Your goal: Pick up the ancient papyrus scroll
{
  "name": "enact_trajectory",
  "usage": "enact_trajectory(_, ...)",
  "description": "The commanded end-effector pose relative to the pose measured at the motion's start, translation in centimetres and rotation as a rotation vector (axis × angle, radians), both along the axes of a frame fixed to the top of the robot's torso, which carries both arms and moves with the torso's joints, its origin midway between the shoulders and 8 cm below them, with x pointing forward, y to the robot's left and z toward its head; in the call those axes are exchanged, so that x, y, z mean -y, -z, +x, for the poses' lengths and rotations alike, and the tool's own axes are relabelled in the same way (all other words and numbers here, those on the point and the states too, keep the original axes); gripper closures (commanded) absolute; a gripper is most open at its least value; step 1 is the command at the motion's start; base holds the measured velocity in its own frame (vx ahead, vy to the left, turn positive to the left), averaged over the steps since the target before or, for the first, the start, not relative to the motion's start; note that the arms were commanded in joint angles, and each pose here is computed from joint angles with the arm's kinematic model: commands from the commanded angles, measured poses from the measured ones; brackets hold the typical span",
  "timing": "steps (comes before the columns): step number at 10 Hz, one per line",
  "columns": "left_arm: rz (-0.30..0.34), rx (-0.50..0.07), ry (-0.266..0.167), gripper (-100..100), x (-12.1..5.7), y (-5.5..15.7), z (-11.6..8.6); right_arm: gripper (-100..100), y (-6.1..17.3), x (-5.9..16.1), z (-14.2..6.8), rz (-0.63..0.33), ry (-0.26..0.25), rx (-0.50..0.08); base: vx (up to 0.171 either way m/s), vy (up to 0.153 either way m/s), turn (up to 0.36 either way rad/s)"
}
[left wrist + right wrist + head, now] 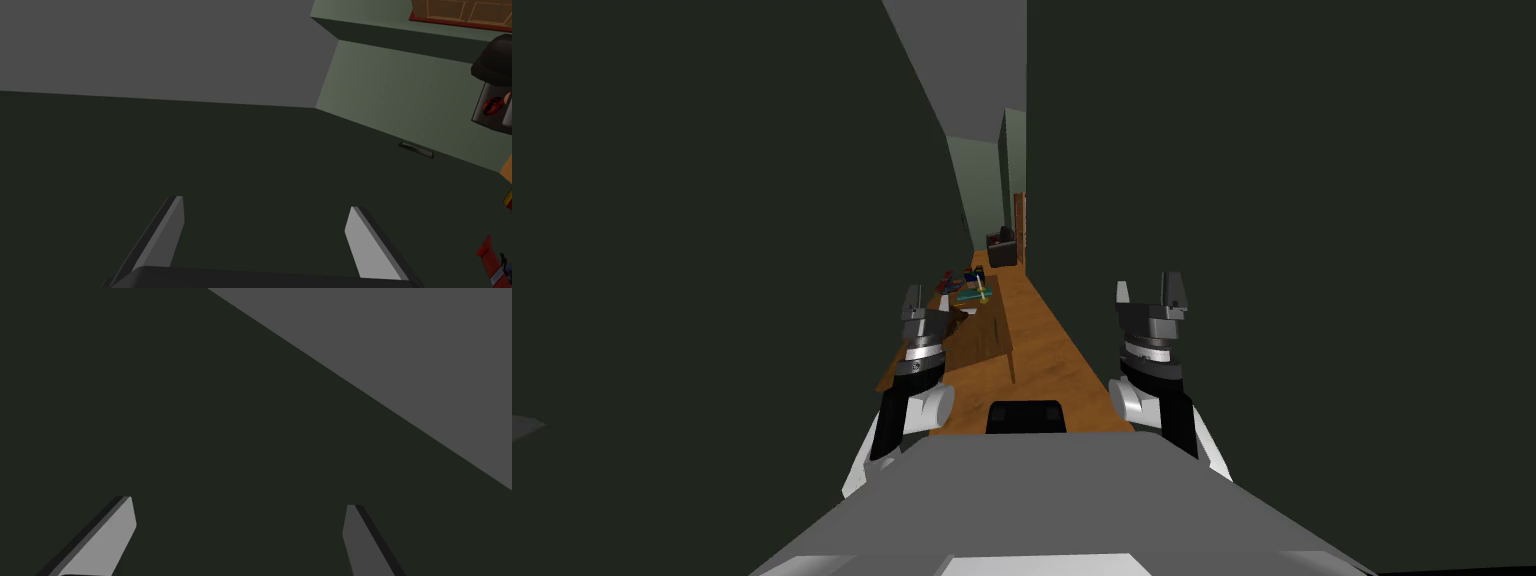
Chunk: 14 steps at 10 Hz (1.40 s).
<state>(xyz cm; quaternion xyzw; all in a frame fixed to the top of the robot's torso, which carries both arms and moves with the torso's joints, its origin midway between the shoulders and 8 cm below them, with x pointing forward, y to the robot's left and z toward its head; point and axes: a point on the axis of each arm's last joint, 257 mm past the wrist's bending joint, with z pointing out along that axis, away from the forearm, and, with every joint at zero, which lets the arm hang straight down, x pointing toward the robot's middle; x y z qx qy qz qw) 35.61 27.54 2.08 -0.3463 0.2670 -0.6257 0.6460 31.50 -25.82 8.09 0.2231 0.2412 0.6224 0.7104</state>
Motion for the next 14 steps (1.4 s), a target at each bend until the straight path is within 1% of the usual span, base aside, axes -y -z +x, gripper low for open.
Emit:
enact_trajectory(1, 0.016, -0.021, 0.018, -100, 0.2, 0.4, 0.2, 0, 0.0, 0.0, 0.0, 0.000, 0.000, 0.000, 0.016, -0.022, -0.039)
enact_trajectory(4, 0.033, -0.097, 0.060, -100, 0.6, 2.0, 1.0, 0, 0.0, 0.0, 0.0, 0.000, 0.000, 0.000, 0.050, -0.066, -0.049)
enact_trajectory(7, 0.017, -0.200, 0.099, -100, 0.5, 4.6, 1.9, 0, 0.0, 0.0, 0.0, 0.000, 0.000, 0.000, 0.096, -0.095, -0.070)
enact_trajectory(8, 0.016, -0.211, 0.099, -100, 0.5, 4.8, 2.0, 0, 0.0, 0.0, 0.0, 0.000, 0.000, 0.000, 0.066, -0.066, -0.018)
enact_trajectory(10, -0.014, -0.295, 0.121, -100, 0.2, 7.1, 2.6, 0, 0.0, 0.0, 0.0, 0.000, 0.000, 0.000, 0.069, -0.071, -0.065)
enact_trajectory(11, -0.015, -0.303, 0.121, -100, 0.1, 7.3, 2.7, 0, 0.0, 0.0, 0.0, 0.000, 0.000, 0.000, 0.053, -0.071, -0.012)
enact_trajectory(12, -0.037, -0.353, 0.130, -100, -0.1, 8.7, 2.9, 0, 0.0, 0.0, 0.0, 0.000, 0.000, 0.000, 0.081, -0.075, -0.041)
enact_trajectory(13, -0.060, -0.387, 0.138, -100, -0.4, 9.7, 3.0, 0, 0.0, 0.0, 0.0, 0.000, 0.000, 0.000, 0.119, -0.111, -0.059)
enact_trajectory(14, -0.062, -0.405, 0.137, -100, -0.4, 10.1, 3.1, 0, 0.0, 0.0, 0.0, 0.000, 0.000, 0.000, 0.087, -0.088, -0.014)
